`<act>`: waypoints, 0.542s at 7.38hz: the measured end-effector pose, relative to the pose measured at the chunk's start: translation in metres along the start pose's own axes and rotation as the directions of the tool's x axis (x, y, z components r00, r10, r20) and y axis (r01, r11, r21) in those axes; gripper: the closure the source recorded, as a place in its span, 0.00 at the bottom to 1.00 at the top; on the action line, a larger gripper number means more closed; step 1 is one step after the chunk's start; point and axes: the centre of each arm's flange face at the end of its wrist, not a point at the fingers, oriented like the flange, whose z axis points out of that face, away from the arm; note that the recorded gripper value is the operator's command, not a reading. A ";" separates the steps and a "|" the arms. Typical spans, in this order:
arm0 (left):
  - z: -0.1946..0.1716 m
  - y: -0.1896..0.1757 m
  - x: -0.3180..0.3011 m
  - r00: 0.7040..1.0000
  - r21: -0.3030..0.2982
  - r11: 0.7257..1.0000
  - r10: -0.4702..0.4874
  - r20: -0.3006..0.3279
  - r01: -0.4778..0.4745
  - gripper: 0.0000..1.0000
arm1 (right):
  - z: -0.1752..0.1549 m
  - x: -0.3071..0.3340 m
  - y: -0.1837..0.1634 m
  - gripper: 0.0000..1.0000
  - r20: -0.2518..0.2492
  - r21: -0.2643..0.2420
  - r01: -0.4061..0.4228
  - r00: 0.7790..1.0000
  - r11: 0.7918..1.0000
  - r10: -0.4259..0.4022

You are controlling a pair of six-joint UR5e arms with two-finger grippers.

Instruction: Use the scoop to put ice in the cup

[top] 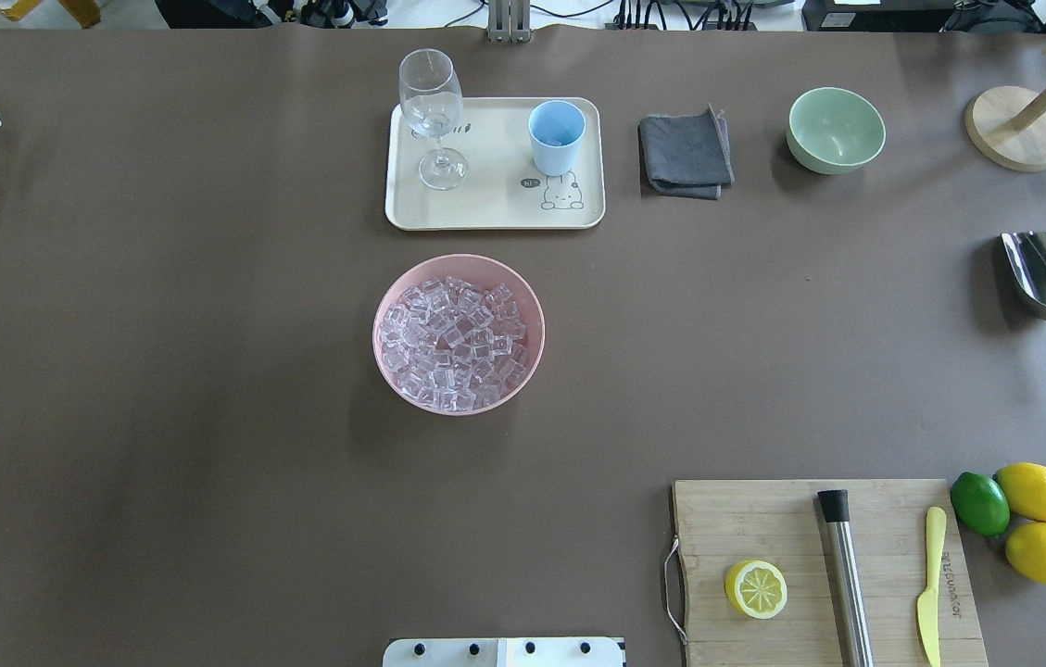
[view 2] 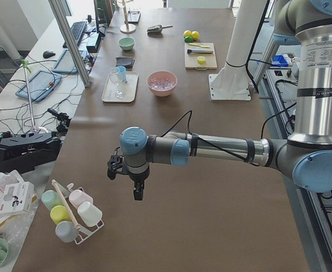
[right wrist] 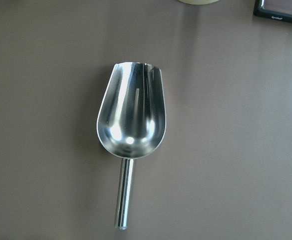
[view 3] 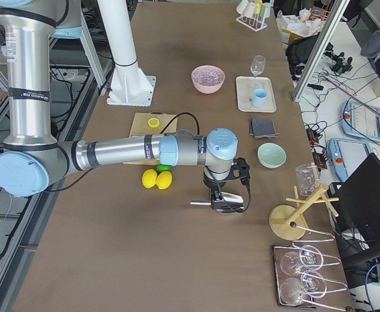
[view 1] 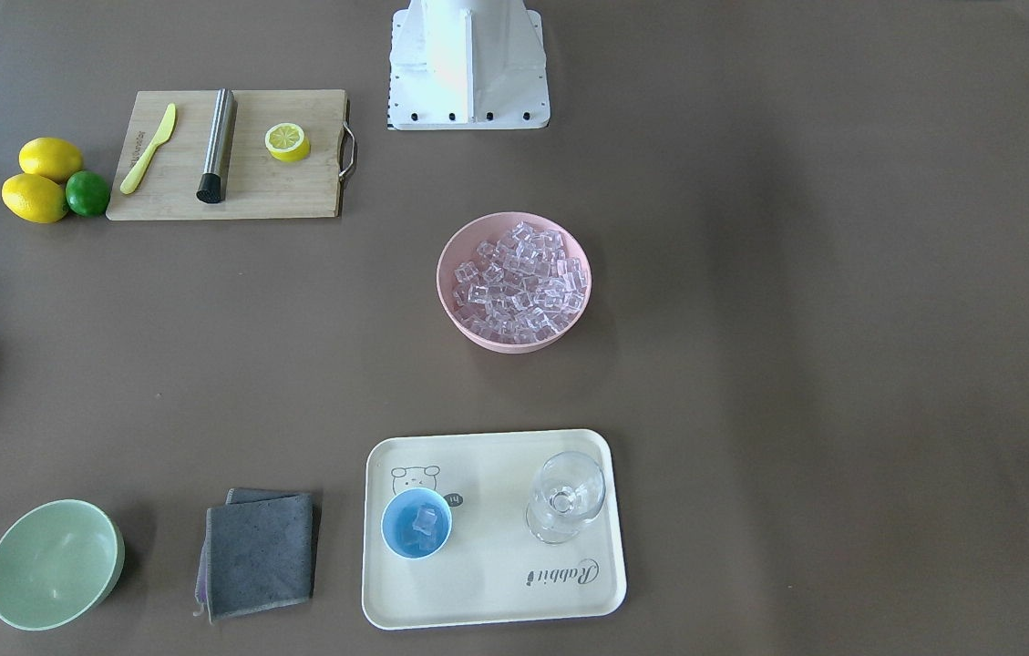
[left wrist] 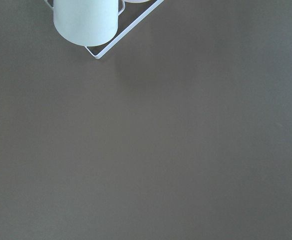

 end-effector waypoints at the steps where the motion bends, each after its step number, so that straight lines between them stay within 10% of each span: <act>1: 0.001 0.000 -0.001 1.000 -0.002 1.000 -0.001 0.001 0.001 0.01 | 0.000 0.002 0.001 0.01 -0.002 -0.002 -0.002 1.000 1.000 0.002; 4: 0.007 0.001 -0.006 1.000 -0.013 1.000 -0.010 0.003 0.010 0.01 | 0.002 0.006 0.002 0.01 -0.004 -0.007 -0.009 1.000 1.000 0.009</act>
